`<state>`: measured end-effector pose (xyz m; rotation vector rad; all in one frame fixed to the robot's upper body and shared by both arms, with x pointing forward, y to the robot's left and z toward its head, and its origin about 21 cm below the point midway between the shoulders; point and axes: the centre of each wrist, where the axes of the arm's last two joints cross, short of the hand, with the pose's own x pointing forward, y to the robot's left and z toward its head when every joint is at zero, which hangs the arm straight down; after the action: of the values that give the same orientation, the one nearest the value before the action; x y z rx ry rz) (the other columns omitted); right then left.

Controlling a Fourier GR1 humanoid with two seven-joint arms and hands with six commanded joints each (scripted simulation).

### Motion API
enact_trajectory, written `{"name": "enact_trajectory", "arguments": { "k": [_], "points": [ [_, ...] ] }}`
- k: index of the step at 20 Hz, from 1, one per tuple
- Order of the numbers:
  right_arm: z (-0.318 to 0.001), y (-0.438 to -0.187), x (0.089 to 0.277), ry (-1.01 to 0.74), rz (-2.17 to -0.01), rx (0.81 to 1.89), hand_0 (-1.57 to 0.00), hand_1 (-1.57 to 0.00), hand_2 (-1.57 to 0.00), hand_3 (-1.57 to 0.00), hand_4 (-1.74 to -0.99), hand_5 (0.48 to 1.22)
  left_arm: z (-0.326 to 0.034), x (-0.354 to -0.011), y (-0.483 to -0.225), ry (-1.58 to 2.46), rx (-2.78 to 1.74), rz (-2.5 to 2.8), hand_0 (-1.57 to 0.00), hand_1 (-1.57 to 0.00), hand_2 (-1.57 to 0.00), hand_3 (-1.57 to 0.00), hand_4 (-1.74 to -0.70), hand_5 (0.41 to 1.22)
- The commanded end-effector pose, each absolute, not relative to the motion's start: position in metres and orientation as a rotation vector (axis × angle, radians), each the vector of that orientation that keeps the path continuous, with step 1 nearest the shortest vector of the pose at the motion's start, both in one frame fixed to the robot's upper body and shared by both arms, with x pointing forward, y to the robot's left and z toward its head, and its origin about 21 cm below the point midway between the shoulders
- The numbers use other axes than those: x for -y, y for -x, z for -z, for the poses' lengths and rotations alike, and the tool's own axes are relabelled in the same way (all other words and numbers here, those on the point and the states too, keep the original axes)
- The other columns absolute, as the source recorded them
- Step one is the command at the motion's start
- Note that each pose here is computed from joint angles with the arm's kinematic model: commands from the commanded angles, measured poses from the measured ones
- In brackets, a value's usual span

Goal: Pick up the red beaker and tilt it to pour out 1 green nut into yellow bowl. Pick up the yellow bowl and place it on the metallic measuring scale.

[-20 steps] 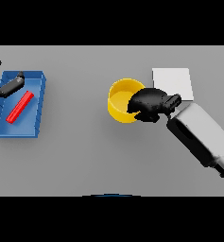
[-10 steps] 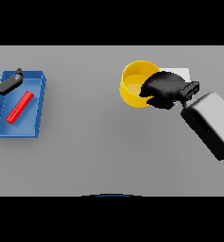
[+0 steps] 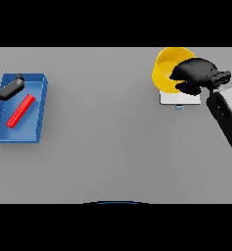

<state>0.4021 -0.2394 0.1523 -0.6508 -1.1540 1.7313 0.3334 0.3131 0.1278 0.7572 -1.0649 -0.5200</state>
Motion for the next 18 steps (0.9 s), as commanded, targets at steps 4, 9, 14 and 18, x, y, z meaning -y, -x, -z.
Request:
{"name": "enact_trajectory", "arguments": {
  "k": [4,9,14,18],
  "points": [
    [-0.142,-0.414,0.258,0.663,-1.689,1.136,-1.57,-1.57,-1.57,-1.18,-1.721,1.221,-0.133,-0.317,-0.335,-0.766,1.062,0.517,0.00,0.00,0.00,0.00,-0.82,0.772],
    [-0.119,-0.426,0.272,0.678,-1.636,1.091,-1.57,-1.57,-1.57,-1.36,-1.724,1.221,-0.132,-0.319,-0.332,-0.769,1.047,0.517,0.00,0.00,0.00,0.00,-0.81,0.757],
    [-0.098,-0.431,0.273,0.687,-1.602,1.069,-1.57,-1.52,-1.56,-1.48,-1.727,1.221,-0.127,-0.317,-0.337,-0.767,1.046,0.517,0.00,0.00,0.00,0.00,-0.80,0.733],
    [-0.085,-0.433,0.273,0.679,-1.595,1.066,-1.57,-1.46,-1.57,-1.50,-1.724,1.221,-0.130,-0.316,-0.336,-0.761,1.053,0.511,0.00,0.00,0.00,0.00,-0.81,0.734]
  ]
}}
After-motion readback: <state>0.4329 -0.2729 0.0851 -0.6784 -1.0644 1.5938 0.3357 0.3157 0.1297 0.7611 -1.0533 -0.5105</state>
